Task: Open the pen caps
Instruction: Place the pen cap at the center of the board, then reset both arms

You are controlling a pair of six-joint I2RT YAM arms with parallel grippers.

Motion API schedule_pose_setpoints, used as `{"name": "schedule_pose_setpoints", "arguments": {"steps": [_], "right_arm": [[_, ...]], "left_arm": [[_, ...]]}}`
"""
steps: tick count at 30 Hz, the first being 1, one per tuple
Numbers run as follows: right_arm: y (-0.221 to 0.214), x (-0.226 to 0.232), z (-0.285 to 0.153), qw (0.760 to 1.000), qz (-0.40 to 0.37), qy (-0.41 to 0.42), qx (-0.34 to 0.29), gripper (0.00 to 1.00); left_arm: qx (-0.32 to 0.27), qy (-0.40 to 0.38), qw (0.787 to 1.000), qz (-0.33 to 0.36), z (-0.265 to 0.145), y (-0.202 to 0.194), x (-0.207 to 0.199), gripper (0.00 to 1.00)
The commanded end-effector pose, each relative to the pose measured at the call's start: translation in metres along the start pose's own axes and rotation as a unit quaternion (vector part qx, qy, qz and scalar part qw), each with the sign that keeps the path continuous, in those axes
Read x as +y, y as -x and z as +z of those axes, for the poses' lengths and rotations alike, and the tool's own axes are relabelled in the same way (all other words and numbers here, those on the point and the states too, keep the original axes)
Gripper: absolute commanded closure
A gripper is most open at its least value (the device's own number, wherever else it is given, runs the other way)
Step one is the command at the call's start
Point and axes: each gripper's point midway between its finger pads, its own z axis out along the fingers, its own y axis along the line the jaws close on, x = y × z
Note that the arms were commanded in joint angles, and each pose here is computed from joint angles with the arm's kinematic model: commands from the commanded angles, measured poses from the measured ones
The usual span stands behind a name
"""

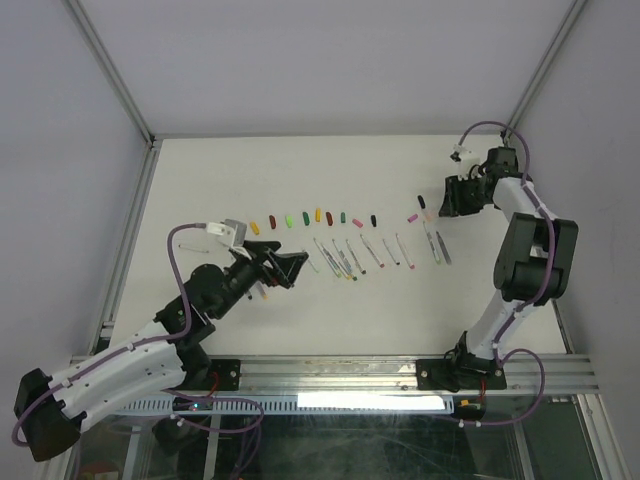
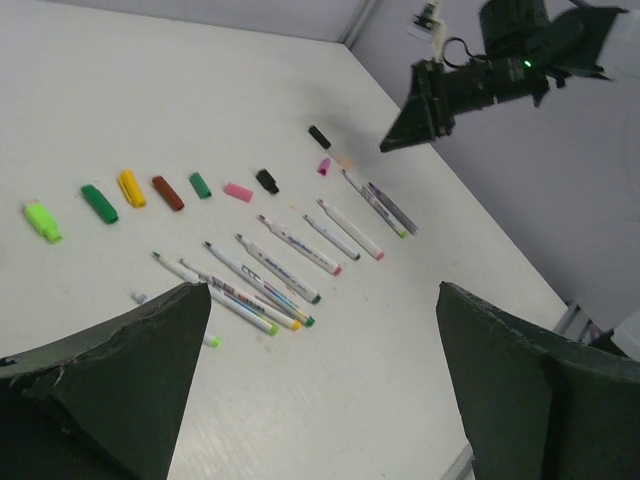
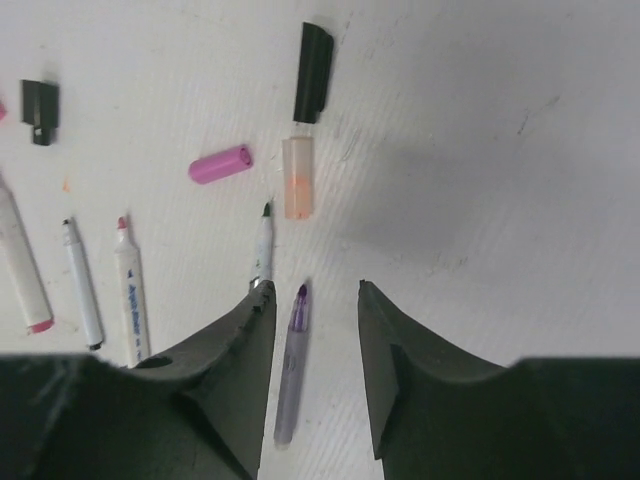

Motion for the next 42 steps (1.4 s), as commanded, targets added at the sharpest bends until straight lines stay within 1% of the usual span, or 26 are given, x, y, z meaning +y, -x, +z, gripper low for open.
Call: {"name": "schedule_pose_setpoints", "arguments": {"steps": [1, 4, 5, 6, 7, 9, 12, 13, 15, 16, 19, 20, 23, 24, 27, 30, 36, 42], "right_arm": [[0.036, 0.022, -0.060, 0.993, -0.073, -0.001, -0.091, 0.59], [0.048, 0.041, -0.094, 0.984, -0.114, -0.001, -0.137, 0.56], [0.055, 0.047, -0.109, 0.979, -0.129, -0.006, -0.157, 0.54], [0.061, 0.054, -0.125, 0.973, -0.144, -0.014, -0.178, 0.51], [0.068, 0.058, -0.141, 0.966, -0.158, -0.027, -0.201, 0.46], [0.083, 0.067, -0.175, 0.949, -0.181, -0.051, -0.251, 0.32], [0.104, 0.081, -0.228, 0.919, -0.207, -0.085, -0.324, 0.05], [0.110, 0.086, -0.244, 0.910, -0.213, -0.091, -0.345, 0.02], [0.121, 0.099, -0.273, 0.895, -0.216, -0.091, -0.379, 0.02], [0.128, 0.106, -0.287, 0.893, -0.208, -0.086, -0.391, 0.02], [0.146, 0.118, -0.317, 0.898, -0.149, -0.067, -0.409, 0.02], [0.151, 0.125, -0.330, 0.894, -0.146, -0.061, -0.418, 0.02], [0.157, 0.149, -0.355, 0.888, -0.158, -0.034, -0.431, 0.02], [0.155, 0.158, -0.359, 0.890, -0.164, -0.019, -0.424, 0.02], [0.153, 0.183, -0.375, 0.886, -0.190, 0.018, -0.424, 0.02], [0.155, 0.197, -0.392, 0.883, -0.170, 0.035, -0.436, 0.02], [0.158, 0.202, -0.423, 0.878, -0.107, 0.006, -0.465, 0.01], [0.150, 0.210, -0.433, 0.877, -0.091, 0.003, -0.471, 0.01]], "left_arm": [[-0.009, -0.006, 1.000, -0.004, 0.011, 0.051, -0.010, 0.01], [-0.004, -0.013, 1.000, -0.014, 0.021, 0.077, -0.003, 0.01], [0.005, -0.005, 1.000, -0.020, 0.025, 0.081, 0.002, 0.01], [0.008, 0.001, 1.000, -0.022, 0.028, 0.089, 0.005, 0.01], [0.008, 0.008, 1.000, -0.022, 0.030, 0.097, 0.007, 0.01], [0.005, 0.022, 1.000, -0.019, 0.032, 0.114, 0.010, 0.01], [-0.002, 0.040, 0.999, -0.006, 0.032, 0.145, 0.008, 0.01], [-0.004, 0.047, 0.999, 0.001, 0.031, 0.155, 0.008, 0.01], [-0.016, 0.058, 0.998, 0.019, 0.027, 0.180, 0.001, 0.01], [-0.019, 0.063, 0.997, 0.027, 0.025, 0.190, -0.002, 0.01], [-0.039, 0.065, 0.996, 0.048, 0.013, 0.225, -0.020, 0.01], [-0.046, 0.062, 0.996, 0.054, 0.008, 0.238, -0.027, 0.01], [-0.065, 0.053, 0.994, 0.069, -0.007, 0.271, -0.049, 0.01], [-0.068, 0.052, 0.994, 0.073, -0.011, 0.279, -0.054, 0.01], [-0.075, 0.044, 0.993, 0.081, -0.021, 0.295, -0.067, 0.01], [-0.079, 0.033, 0.993, 0.085, -0.028, 0.304, -0.077, 0.01], [-0.080, 0.018, 0.992, 0.091, -0.040, 0.309, -0.089, 0.01], [-0.083, 0.016, 0.992, 0.096, -0.058, 0.304, -0.090, 0.01]]}}
